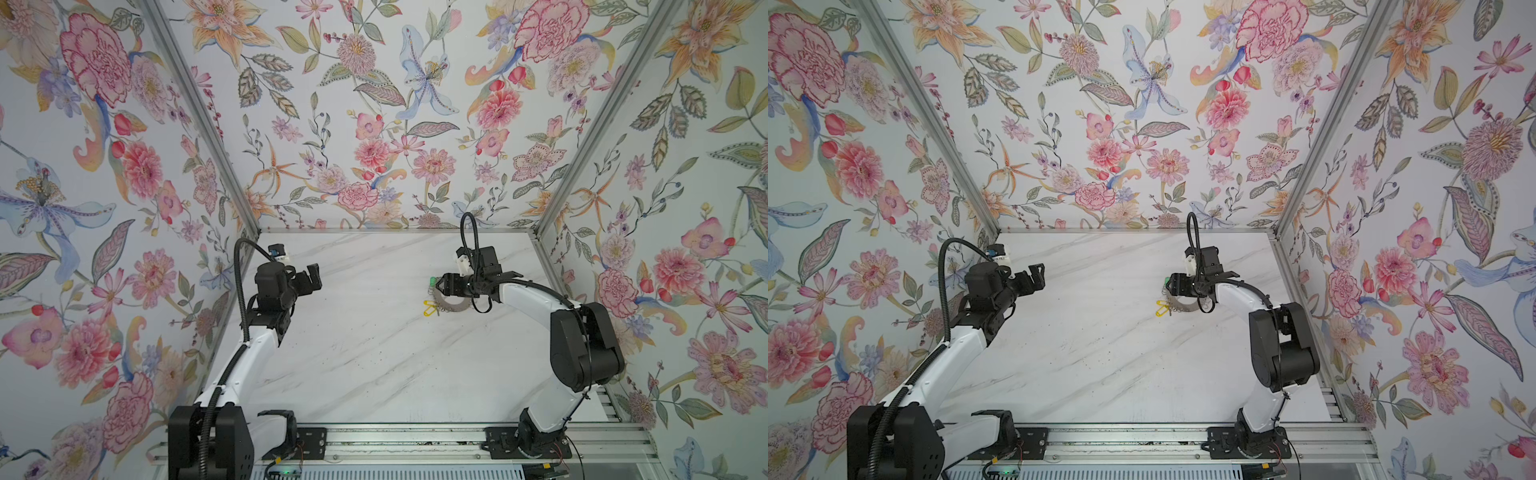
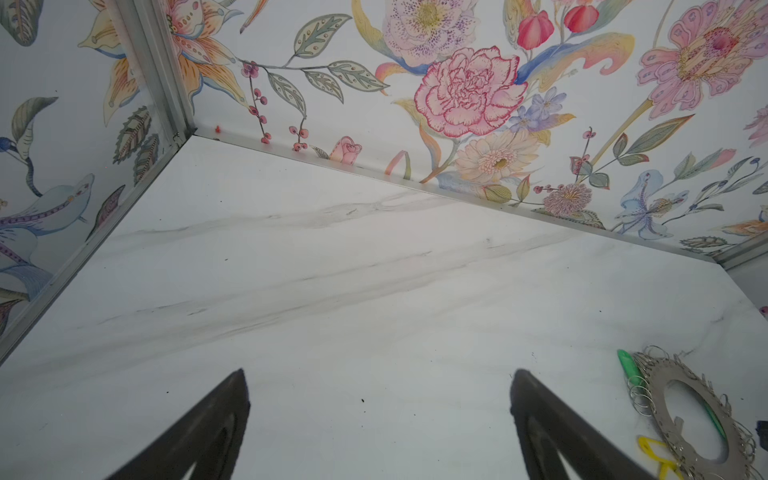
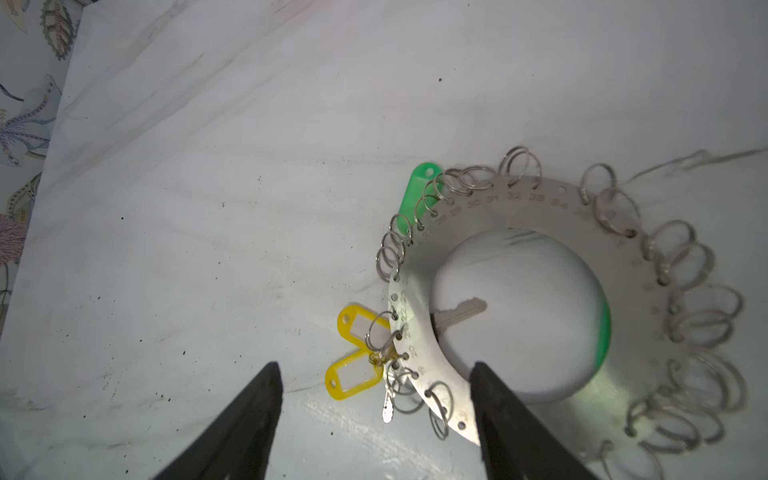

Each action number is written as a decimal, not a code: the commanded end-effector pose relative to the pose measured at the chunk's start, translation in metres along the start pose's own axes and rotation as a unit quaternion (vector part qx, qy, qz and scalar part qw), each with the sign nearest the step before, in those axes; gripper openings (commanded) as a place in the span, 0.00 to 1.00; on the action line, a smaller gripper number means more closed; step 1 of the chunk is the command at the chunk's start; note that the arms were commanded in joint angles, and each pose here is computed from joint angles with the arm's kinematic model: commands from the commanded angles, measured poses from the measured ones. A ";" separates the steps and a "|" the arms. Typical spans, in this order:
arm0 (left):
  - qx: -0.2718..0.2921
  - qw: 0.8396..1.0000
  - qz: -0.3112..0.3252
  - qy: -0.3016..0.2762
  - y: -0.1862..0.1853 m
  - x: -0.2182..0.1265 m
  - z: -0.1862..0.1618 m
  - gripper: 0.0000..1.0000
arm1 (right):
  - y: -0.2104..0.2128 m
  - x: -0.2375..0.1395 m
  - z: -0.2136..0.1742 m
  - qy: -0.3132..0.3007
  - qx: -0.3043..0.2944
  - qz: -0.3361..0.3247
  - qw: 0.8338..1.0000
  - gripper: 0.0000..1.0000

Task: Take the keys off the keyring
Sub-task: 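Reach the right gripper to the steel ring disc and grip its edge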

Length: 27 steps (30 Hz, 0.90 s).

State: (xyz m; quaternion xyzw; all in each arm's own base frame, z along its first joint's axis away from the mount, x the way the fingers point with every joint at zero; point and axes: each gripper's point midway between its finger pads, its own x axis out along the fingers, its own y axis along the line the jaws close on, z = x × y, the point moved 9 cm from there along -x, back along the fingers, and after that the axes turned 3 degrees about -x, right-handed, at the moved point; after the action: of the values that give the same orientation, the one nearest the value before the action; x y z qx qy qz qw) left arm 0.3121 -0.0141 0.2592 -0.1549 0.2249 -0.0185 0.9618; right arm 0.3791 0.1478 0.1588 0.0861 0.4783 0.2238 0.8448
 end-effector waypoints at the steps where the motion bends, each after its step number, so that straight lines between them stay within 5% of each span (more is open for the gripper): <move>1: 0.016 0.995 -0.021 0.098 -0.003 -0.007 -0.010 0.99 | 0.004 0.017 -0.008 0.074 -0.018 -0.046 0.996 0.72; 7: 0.057 0.990 -0.001 0.128 0.002 -0.006 -0.019 0.99 | 0.010 0.048 -0.006 0.127 -0.061 -0.140 0.980 0.72; 17: 0.052 0.987 0.002 0.149 0.013 -0.005 -0.056 0.99 | 0.011 0.071 -0.008 0.157 -0.076 -0.182 0.968 0.69; 27: 0.042 0.992 -0.007 0.118 0.009 -0.017 -0.049 0.99 | 0.010 0.070 -0.012 0.164 -0.079 -0.177 0.967 0.41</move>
State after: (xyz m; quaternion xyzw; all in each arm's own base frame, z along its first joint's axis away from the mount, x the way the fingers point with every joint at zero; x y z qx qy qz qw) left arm 0.2785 -0.0173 0.2215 -0.1018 0.3425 -0.0445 0.9329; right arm 0.4038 0.1895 0.1087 -0.0952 0.5778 0.1219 0.8014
